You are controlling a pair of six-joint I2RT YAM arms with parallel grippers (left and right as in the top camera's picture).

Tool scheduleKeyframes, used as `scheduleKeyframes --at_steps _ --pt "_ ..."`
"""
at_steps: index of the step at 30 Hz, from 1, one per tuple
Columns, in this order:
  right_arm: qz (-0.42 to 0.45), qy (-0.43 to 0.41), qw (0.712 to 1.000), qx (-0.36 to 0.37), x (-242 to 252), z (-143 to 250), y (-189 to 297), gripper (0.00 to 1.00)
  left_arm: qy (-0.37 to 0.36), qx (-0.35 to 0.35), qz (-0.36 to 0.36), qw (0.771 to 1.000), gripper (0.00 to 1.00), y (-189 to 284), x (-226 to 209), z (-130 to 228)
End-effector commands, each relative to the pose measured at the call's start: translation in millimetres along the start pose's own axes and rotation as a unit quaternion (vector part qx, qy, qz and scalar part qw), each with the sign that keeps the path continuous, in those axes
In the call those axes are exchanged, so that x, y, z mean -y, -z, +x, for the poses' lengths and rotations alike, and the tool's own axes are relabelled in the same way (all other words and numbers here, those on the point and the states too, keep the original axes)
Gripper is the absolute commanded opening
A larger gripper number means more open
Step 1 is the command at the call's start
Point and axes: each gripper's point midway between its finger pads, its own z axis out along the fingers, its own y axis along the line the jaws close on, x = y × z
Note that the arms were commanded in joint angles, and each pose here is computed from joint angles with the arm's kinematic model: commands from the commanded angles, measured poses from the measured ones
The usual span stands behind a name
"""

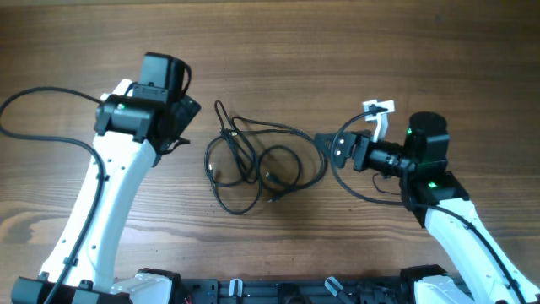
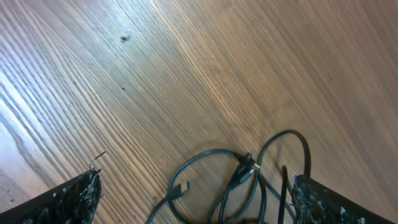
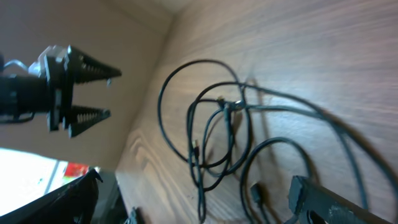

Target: Untangle cables

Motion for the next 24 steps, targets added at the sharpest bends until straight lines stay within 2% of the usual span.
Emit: scheduleKeyframes --at_steps 1,8,13,17,24 --pt "-0.027 0.027 0.999 -0.010 -30 -6 -10 1.00 0.001 0.009 -0.006 1.000 1.00 3 -8 -6" --pt "-0.029 0.038 0.999 -0.015 -48 -4 -23 0.99 0.000 0.008 -0.007 1.000 1.00 3 -9 -6" --pt "-0.057 0.042 0.997 -0.016 -87 -15 -29 0.99 0.000 0.008 -0.007 1.000 1.00 3 -9 -6" --pt "-0.024 0.027 0.999 -0.020 -88 -18 -38 0.99 0.000 0.008 -0.007 1.000 1.00 3 -9 -6" --pt "0.098 0.036 0.989 -0.105 -49 -22 -59 0.99 0.000 0.008 -0.008 1.000 1.00 3 -9 -5"
